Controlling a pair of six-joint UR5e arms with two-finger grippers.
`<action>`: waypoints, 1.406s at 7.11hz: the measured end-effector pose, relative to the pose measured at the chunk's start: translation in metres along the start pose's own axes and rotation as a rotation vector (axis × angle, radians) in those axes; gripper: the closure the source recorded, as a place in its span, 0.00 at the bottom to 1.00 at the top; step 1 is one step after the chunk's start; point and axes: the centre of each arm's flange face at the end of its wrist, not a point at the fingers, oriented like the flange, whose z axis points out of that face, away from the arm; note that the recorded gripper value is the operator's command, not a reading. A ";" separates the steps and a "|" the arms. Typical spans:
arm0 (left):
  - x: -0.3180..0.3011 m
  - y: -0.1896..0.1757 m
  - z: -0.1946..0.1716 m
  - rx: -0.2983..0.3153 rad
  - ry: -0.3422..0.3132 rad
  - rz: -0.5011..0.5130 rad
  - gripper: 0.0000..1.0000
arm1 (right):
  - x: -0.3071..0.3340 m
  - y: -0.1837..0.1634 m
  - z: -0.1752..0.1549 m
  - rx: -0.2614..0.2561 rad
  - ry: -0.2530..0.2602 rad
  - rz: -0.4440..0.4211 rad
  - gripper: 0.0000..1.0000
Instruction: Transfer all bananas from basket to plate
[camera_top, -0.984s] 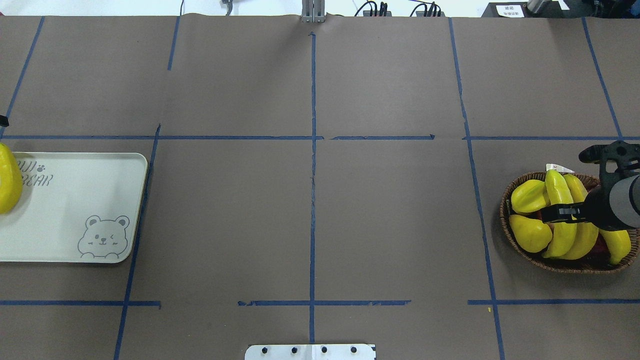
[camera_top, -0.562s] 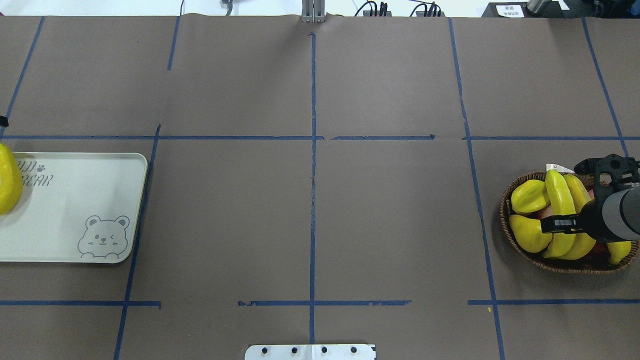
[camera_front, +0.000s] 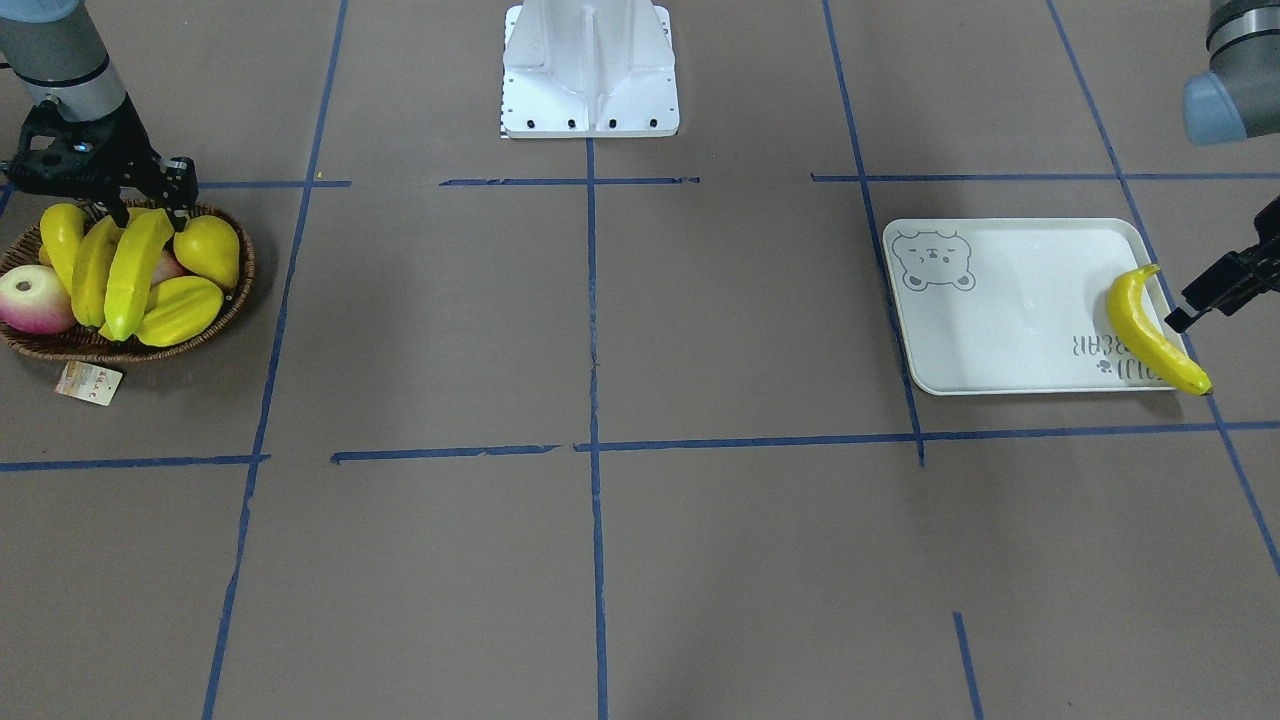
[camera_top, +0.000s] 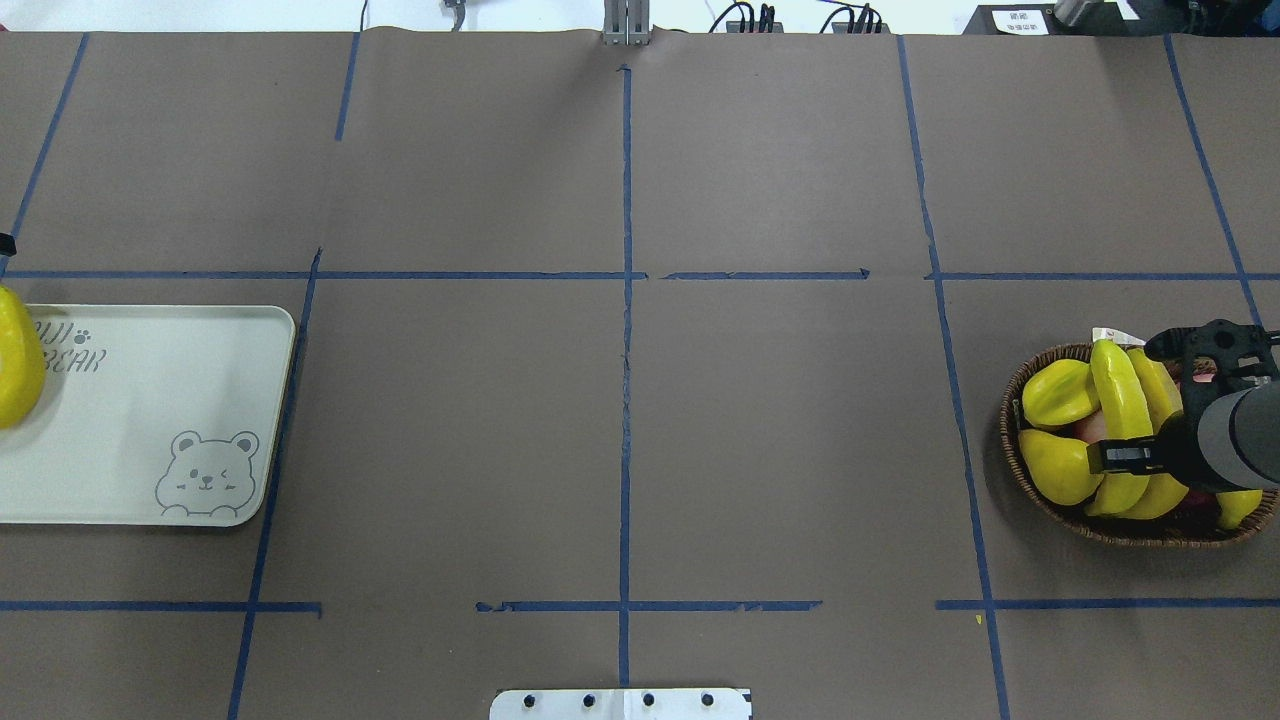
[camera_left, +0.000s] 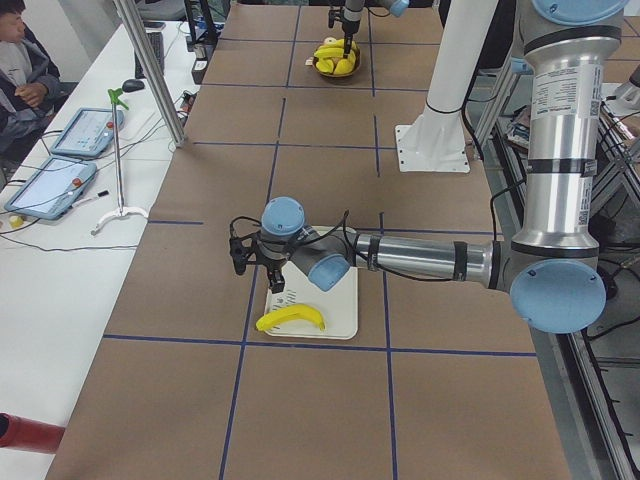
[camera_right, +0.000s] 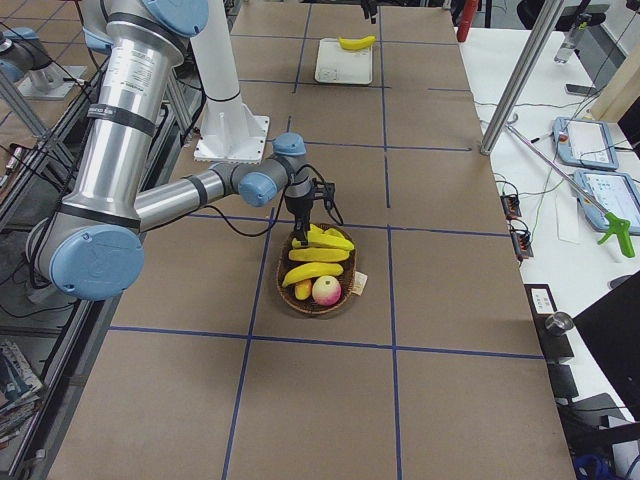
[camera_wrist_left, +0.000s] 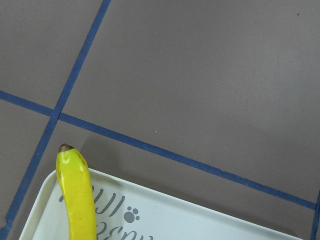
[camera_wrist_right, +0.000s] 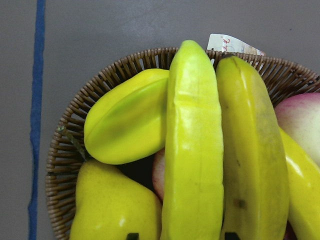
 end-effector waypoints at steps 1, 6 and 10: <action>0.000 0.000 0.000 0.000 0.000 0.000 0.00 | -0.002 -0.002 0.004 0.000 0.002 0.000 0.40; 0.000 0.000 0.000 0.000 -0.001 0.000 0.00 | -0.004 -0.006 0.009 0.003 0.002 -0.003 0.93; 0.001 0.001 0.002 -0.003 -0.001 0.002 0.00 | -0.013 -0.012 -0.032 0.032 -0.073 0.003 0.96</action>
